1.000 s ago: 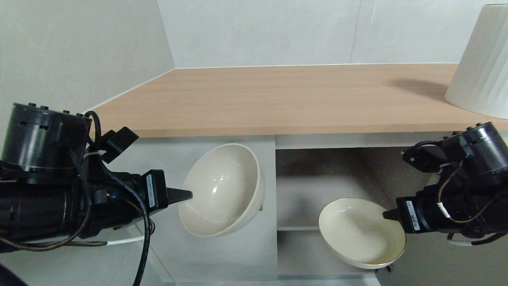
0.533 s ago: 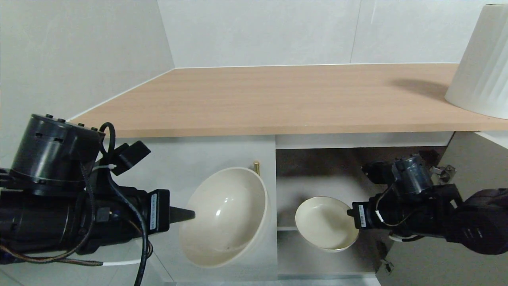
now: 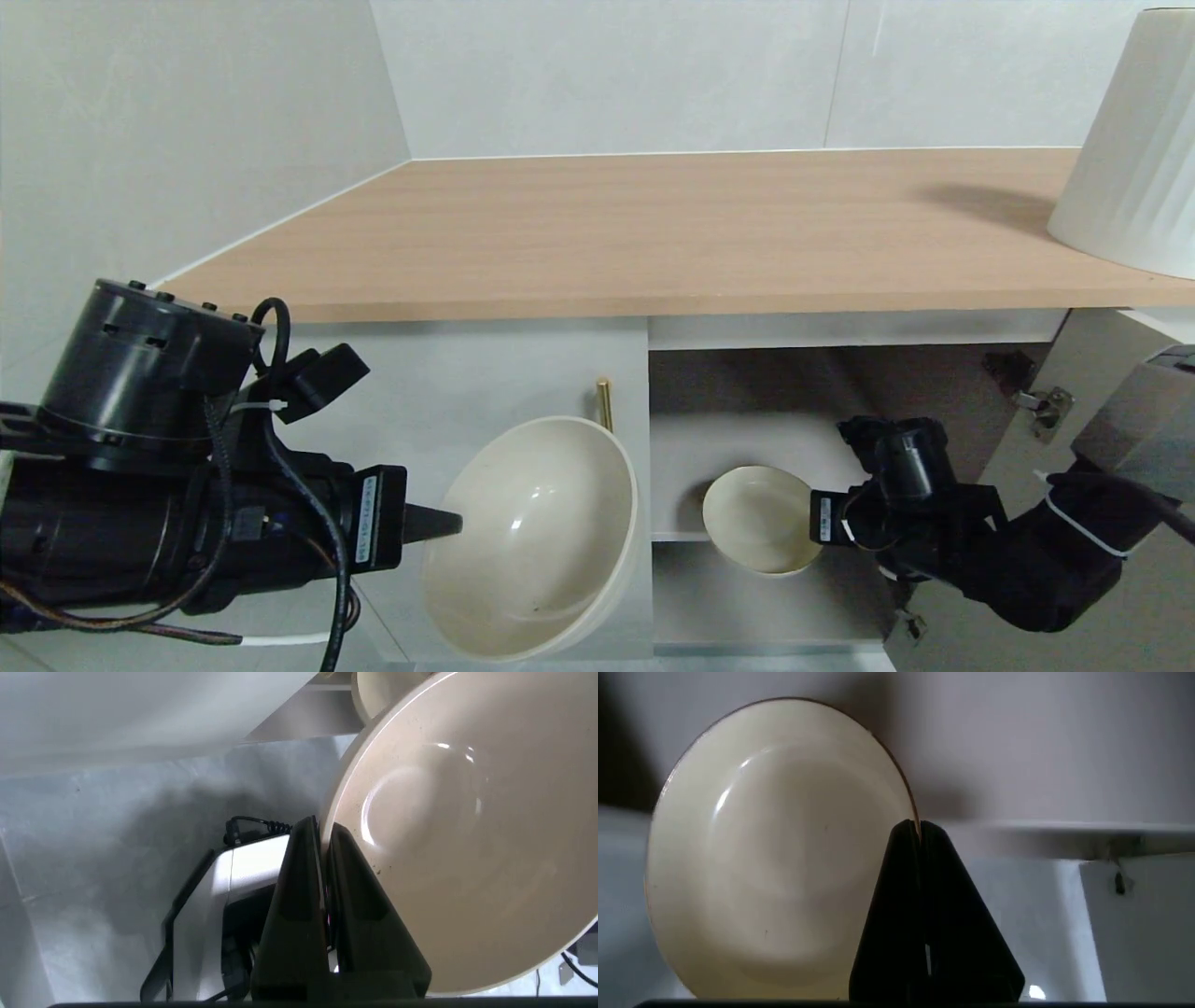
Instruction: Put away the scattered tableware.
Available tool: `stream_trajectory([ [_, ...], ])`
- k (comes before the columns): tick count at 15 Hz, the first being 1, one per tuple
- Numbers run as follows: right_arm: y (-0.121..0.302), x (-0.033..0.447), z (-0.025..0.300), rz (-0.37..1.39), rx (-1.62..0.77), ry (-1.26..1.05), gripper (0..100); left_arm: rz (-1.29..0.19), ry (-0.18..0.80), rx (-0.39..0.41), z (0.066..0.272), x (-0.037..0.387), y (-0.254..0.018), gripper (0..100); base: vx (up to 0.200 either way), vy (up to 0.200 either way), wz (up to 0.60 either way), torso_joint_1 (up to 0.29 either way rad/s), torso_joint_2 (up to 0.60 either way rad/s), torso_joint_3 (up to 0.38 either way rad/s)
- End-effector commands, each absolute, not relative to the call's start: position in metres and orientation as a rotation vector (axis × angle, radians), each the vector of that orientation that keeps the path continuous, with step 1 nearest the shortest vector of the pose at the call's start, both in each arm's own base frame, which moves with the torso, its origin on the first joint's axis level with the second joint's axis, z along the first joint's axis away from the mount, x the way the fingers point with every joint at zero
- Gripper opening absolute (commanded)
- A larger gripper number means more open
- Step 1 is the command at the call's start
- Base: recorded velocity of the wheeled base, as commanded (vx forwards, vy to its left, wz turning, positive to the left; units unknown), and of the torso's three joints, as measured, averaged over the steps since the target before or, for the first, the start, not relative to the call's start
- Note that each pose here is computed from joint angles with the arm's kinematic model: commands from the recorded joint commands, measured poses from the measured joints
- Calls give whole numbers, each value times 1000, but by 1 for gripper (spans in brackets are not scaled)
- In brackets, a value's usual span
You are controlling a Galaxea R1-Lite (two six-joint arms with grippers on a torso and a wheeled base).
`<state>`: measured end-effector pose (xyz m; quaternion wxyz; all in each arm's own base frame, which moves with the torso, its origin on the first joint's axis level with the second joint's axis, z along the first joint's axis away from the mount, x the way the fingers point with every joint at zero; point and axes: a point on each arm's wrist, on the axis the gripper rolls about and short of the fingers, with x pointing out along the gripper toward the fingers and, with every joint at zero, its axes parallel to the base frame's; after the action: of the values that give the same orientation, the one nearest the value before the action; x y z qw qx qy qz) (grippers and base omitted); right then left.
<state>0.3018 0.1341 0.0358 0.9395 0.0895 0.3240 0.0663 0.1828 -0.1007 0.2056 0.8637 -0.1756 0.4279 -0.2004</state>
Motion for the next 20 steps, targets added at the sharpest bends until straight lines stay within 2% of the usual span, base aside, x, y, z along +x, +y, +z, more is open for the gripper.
stream_trajectory([
  [1, 131, 311, 14, 92, 180, 660, 0, -415, 906, -367, 204, 185, -101, 0, 0, 0, 0, 0, 0, 0],
  [8, 124, 338, -1, -16, 201, 585, 0, -412, 915, -364, 202, 186, -103, 0, 0, 0, 0, 0, 0, 0],
  [20, 115, 371, -19, -88, 211, 557, 0, -403, 927, -359, 198, 189, -104, 0, 0, 0, 0, 0, 0, 0],
])
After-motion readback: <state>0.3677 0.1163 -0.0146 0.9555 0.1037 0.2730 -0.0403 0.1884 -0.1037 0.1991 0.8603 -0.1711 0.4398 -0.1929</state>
